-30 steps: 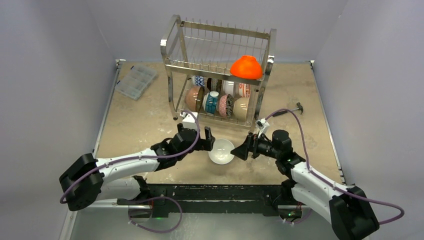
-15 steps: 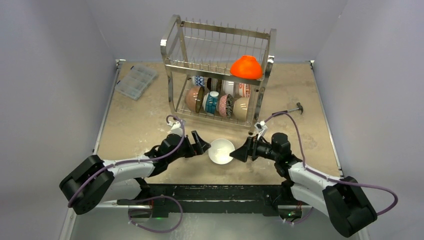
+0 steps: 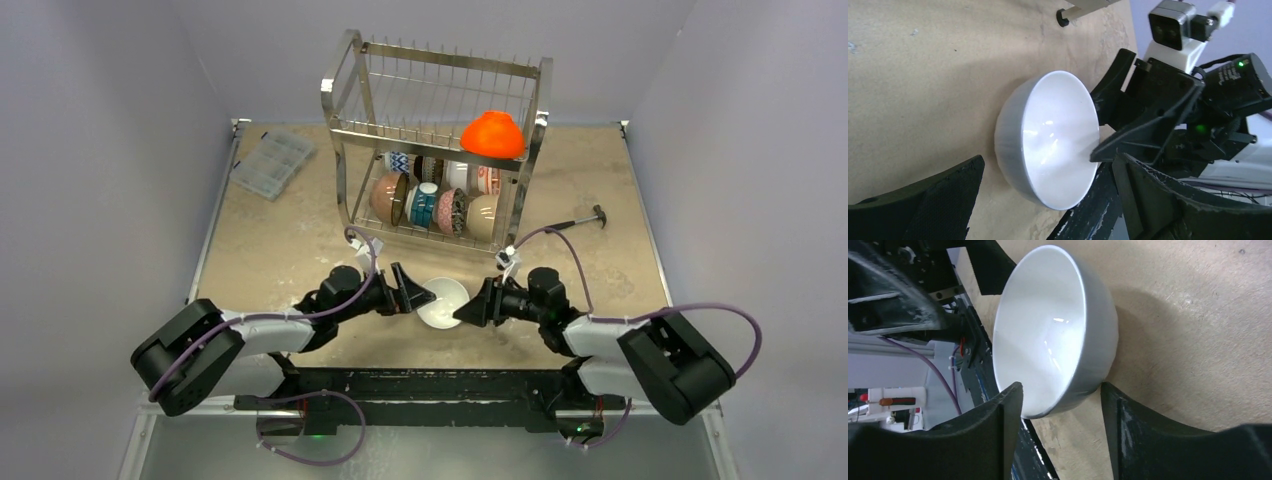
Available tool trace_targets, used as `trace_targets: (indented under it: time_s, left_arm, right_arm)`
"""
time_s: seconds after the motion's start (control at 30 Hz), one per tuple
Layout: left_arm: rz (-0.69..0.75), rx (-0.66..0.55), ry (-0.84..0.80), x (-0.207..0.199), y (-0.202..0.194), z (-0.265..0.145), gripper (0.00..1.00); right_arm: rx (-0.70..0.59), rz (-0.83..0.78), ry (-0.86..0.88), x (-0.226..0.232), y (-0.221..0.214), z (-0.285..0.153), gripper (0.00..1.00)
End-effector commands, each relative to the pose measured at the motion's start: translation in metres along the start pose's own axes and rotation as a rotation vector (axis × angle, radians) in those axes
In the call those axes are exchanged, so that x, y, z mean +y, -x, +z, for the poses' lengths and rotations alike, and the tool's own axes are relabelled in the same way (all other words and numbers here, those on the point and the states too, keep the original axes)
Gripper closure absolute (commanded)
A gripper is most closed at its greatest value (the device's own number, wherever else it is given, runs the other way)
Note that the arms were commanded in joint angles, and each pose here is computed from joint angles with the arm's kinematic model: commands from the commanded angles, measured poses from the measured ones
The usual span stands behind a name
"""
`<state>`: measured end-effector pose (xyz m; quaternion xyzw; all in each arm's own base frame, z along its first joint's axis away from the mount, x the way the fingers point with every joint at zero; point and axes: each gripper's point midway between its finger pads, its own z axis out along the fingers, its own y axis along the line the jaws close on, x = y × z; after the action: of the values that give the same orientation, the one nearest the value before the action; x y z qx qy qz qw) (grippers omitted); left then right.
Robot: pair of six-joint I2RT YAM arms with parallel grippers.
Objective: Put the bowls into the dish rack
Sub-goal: Pick up the bowl from the center of the board.
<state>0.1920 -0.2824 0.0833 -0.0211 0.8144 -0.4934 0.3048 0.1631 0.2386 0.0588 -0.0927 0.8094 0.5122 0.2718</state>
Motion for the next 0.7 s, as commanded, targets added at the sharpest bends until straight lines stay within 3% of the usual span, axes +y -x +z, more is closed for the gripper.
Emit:
trace_targets:
  time_s: [0.0,0.43,0.67]
  left_arm:
    - [0.013,-0.013,-0.121,-0.027,0.008,-0.001,0.01]
    - [0.03,-0.064,-0.138,-0.03,0.015,-0.008,0.01]
    - [0.03,-0.046,-0.185,-0.042,0.013,-0.012,0.01]
  right_arm:
    - [-0.045,-0.034,0.039,0.007,0.01,0.008,0.44]
    - [-0.046,-0.062,0.003,0.002,0.011,0.007,1.0]
    - [-0.078,-0.083,-0.032,0.001,0.017,0.002,1.0]
